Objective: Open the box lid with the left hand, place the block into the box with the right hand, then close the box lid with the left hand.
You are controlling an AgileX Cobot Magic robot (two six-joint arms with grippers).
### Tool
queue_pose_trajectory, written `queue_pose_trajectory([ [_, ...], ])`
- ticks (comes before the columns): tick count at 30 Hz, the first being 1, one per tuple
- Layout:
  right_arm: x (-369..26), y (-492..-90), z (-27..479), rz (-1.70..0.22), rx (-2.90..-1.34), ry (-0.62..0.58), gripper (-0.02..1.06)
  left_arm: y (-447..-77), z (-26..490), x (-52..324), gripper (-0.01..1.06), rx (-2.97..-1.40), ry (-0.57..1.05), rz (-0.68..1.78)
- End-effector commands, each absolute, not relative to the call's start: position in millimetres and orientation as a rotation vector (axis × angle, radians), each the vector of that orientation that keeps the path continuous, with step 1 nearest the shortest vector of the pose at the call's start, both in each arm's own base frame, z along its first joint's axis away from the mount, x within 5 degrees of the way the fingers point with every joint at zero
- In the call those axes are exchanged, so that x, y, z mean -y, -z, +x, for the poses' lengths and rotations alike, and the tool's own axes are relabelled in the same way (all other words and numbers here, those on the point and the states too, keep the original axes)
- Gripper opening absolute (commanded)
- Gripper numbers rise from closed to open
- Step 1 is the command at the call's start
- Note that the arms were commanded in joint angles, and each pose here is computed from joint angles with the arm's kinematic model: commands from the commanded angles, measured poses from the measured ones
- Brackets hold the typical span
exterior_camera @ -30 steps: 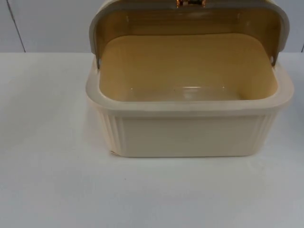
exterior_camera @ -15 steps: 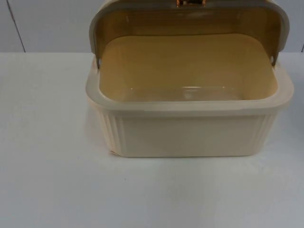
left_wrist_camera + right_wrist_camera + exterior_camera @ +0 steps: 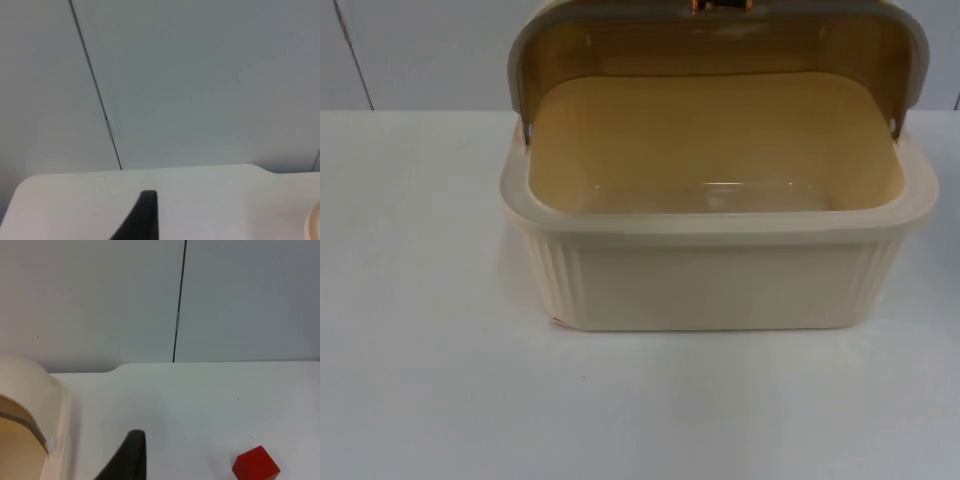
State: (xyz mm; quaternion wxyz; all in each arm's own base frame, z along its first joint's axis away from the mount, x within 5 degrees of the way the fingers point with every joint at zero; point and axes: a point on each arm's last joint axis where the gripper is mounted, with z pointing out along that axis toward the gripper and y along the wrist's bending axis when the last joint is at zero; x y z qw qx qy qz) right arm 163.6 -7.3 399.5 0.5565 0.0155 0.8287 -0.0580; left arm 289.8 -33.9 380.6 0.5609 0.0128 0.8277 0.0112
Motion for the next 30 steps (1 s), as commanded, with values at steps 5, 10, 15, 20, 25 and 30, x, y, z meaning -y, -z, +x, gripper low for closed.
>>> queue_pose_trajectory([
  [5, 8.3, -403.0, 161.7, 0.044, -1.942, 0.141, 1.05, -377.9, 290.7, 34.7, 1.04, -1.959, 0.002, 0.006],
  [10, 8.3, -403.0, 161.7, 0.044, -1.942, 0.141, 1.05, -378.3, 290.9, 34.7, 1.04, -1.954, -0.003, 0.012],
  [15, 8.3, -403.0, 161.7, 0.044, -1.942, 0.141, 1.05, -378.9, 291.1, 35.0, 1.04, -1.947, 0.0, 0.014],
  [20, 8.3, -403.0, 161.7, 0.044, -1.942, 0.141, 1.05, -379.5, 291.3, 35.3, 1.04, -1.941, 0.004, 0.016],
  [25, 8.3, -403.0, 161.7, 0.044, -1.942, 0.141, 1.05, -380.3, 291.6, 35.7, 1.04, -1.931, 0.008, 0.019],
  [30, 8.4, -402.8, 161.7, 0.044, -1.944, 0.141, 1.05, -377.7, 290.6, 34.6, 1.04, -1.961, 0.0, 0.006],
])
